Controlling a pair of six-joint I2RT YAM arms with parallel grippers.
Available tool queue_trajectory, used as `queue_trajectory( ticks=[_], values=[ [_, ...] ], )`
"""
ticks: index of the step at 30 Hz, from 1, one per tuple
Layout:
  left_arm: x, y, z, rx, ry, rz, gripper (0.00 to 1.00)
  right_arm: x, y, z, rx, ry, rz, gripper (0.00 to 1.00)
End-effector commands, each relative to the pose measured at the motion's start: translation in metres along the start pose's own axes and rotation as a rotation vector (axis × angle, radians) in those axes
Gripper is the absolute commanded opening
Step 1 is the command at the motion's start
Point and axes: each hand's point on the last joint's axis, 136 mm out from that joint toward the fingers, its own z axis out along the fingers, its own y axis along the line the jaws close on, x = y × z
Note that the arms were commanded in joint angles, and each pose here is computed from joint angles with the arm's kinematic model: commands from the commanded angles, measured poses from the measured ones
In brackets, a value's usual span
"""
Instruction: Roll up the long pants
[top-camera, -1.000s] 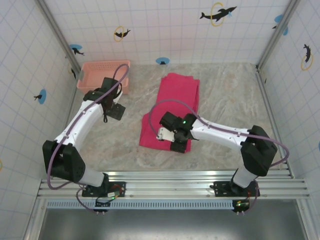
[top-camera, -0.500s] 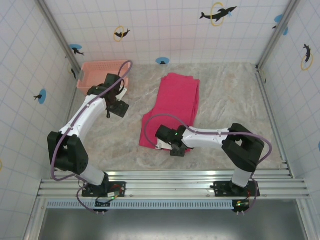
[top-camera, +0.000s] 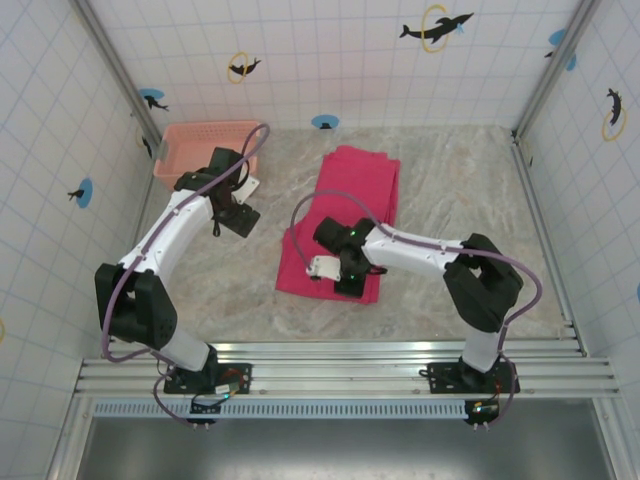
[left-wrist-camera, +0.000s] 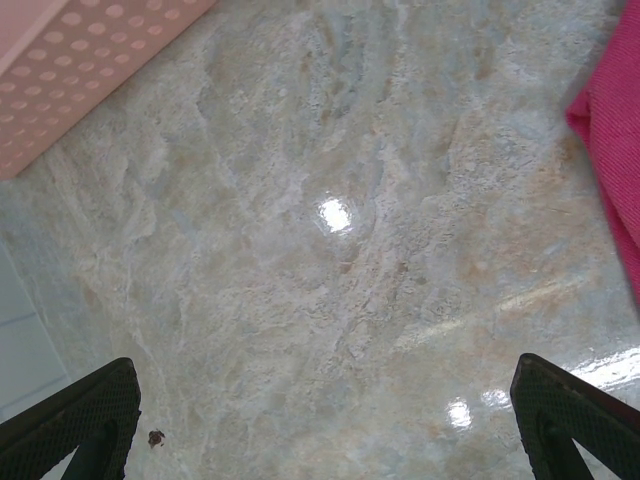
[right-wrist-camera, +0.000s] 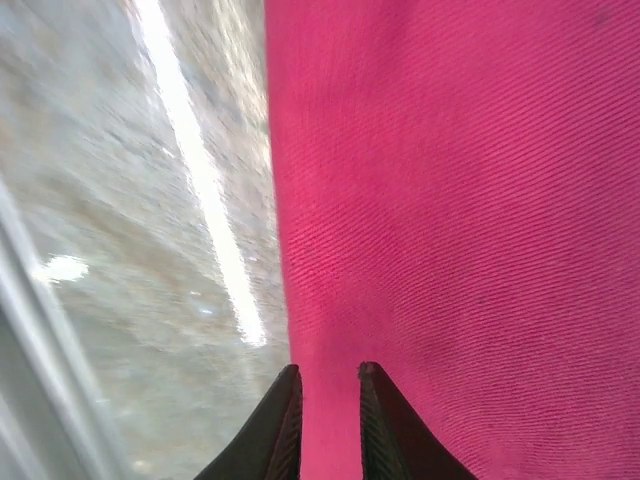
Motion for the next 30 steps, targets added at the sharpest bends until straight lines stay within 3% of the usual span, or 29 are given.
queue_trajectory(
  ticks=[1, 5, 6, 11, 15, 23, 27, 30],
  values=[
    [0.001, -0.007, -0.015, 0.047, -0.038, 0.063, 0.97, -0.008, 0.032, -0.031, -0.318, -0.080, 0.154, 0.20],
    [-0.001, -0.018, -0.019, 0.059, -0.046, 0.125, 0.97, -0.004, 0.016, -0.033, -0.436, -0.112, 0.298, 0.20],
    [-0.002, -0.021, -0.019, 0.059, -0.041, 0.136, 0.97, 0.002, 0.013, -0.031, -0.401, -0.091, 0.294, 0.23],
    [0.003, -0.022, -0.014, 0.041, -0.016, 0.123, 0.98, 0.029, 0.002, -0.019, 0.099, 0.023, 0.016, 0.46],
    [0.004, -0.021, -0.010, 0.026, -0.027, 0.104, 0.98, 0.041, 0.003, -0.001, 0.161, 0.079, -0.025, 0.52],
    [0.003, -0.021, -0.005, 0.032, 0.001, 0.090, 0.98, 0.036, -0.022, 0.011, 0.445, 0.049, -0.121, 0.54],
    [0.004, -0.020, -0.005, 0.026, 0.006, 0.096, 0.97, 0.042, -0.020, 0.027, 0.388, 0.105, -0.134, 0.53],
    [0.006, -0.020, -0.005, 0.022, 0.017, 0.097, 0.97, 0.042, -0.017, 0.038, 0.365, 0.124, -0.141, 0.39]
  ],
)
